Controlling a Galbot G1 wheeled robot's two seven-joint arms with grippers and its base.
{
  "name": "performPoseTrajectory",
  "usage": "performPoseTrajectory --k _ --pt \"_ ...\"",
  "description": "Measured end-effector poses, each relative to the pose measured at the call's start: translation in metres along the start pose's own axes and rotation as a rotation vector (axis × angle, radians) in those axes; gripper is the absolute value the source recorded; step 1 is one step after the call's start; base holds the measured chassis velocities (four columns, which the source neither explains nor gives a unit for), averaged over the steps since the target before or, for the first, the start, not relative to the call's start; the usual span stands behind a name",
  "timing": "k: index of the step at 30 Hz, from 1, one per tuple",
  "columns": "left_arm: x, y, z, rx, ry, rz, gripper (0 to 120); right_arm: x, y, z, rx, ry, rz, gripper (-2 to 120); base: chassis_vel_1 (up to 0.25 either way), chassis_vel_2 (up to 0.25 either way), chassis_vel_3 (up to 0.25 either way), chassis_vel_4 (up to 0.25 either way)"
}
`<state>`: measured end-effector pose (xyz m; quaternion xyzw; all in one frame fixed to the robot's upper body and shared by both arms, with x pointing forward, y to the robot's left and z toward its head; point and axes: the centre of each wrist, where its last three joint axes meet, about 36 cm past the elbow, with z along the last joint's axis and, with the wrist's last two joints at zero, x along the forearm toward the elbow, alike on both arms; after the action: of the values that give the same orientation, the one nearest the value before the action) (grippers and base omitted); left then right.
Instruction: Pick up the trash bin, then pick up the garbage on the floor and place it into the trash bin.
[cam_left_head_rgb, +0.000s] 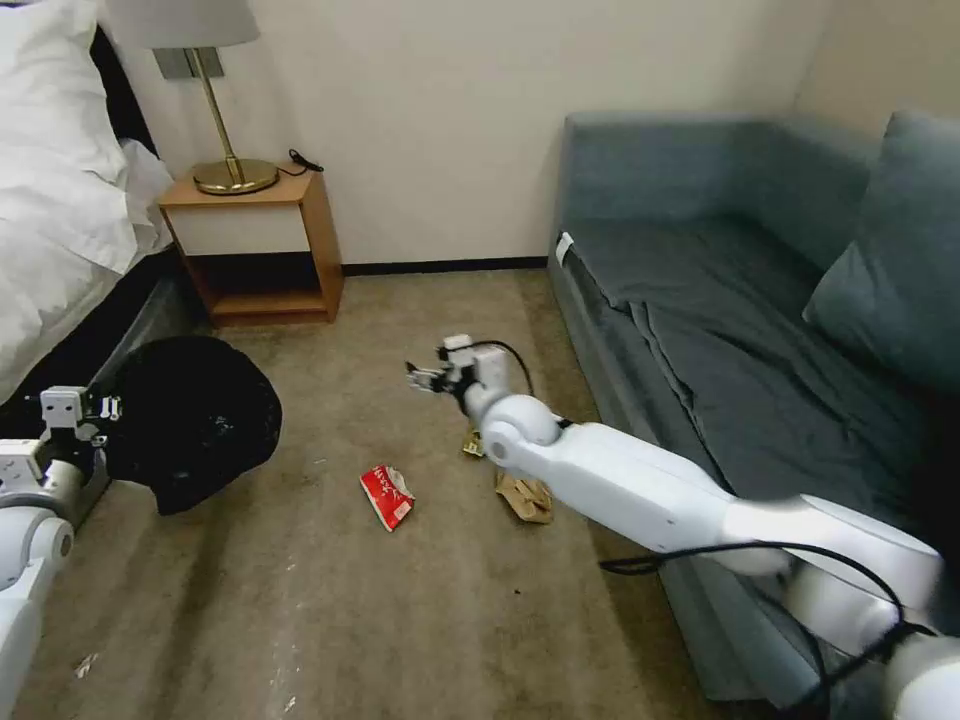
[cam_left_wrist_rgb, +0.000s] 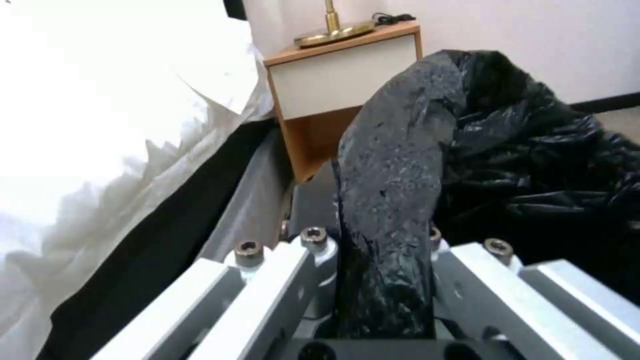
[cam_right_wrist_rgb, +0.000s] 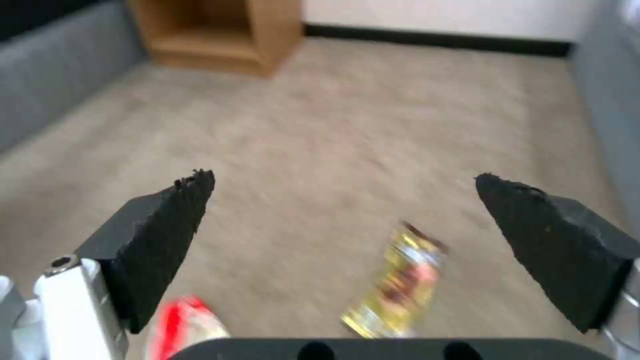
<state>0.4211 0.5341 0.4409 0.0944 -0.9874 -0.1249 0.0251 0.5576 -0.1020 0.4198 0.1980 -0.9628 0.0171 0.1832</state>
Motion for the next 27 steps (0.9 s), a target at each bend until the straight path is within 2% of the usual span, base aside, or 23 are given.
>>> performPoseTrajectory --k 1,4,10,27 --pt "0.000 0.000 0.000 0.000 0.000 0.000 6 0.000 0.000 0.000 0.000 0.000 0.000 100 0.000 0.000 0.000 0.000" --pt "0.003 0.000 -0.004 -0.004 0.000 0.001 6 0.020 -0.025 0.040 0.006 0.054 0.012 100 0.000 0.000 0.000 0.000" --pt "0.008 0.004 -0.007 -0.015 0.001 -0.002 6 0.042 -0.041 0.082 0.014 0.104 -0.026 100 0.000 0.000 0.000 0.000" --pt "0.019 0.009 -0.001 -0.022 0.009 0.000 6 0.057 -0.037 0.119 0.010 0.151 -0.074 100 0.000 0.000 0.000 0.000"
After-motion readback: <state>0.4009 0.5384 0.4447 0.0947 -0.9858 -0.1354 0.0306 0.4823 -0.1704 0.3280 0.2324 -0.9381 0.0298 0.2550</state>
